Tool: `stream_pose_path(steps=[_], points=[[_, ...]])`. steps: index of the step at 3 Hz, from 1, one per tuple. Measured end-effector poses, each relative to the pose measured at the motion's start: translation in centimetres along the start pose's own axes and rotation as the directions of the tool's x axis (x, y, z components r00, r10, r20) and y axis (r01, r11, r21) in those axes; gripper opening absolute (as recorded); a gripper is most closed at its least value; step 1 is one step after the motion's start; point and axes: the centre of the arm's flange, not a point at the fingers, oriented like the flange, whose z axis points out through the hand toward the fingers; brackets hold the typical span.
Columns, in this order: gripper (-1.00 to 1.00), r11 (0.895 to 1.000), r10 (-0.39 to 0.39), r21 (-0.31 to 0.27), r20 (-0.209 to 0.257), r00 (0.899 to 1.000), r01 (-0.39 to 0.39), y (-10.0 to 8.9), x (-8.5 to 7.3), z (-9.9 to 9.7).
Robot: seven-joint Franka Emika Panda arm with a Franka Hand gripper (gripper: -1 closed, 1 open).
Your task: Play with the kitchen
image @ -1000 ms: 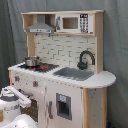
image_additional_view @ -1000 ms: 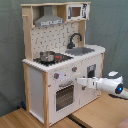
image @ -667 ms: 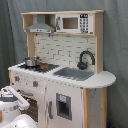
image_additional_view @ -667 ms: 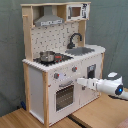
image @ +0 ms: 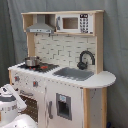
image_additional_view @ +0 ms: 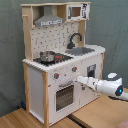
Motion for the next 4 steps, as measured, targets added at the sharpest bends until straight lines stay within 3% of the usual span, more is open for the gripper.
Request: stream_pose_path(steps=[1, 2, 3, 4], points=[[1.0, 0.993, 0.121, 0.005, 0.0, 0.993, -0.121, -0.3, 0.1, 0.0], [1.0, 0.977, 0.211, 0.012, 0.009, 0.977, -0.211, -1.0, -0.1, 0.3], [1.0, 0.955, 0.294, 0.017, 0.028, 0.955, -0.295, -1.9, -0.6, 0.8], [1.0, 0.92, 0.391, 0.016, 0.06, 0.918, -0.393, -3.0, -1.4, 1.7]])
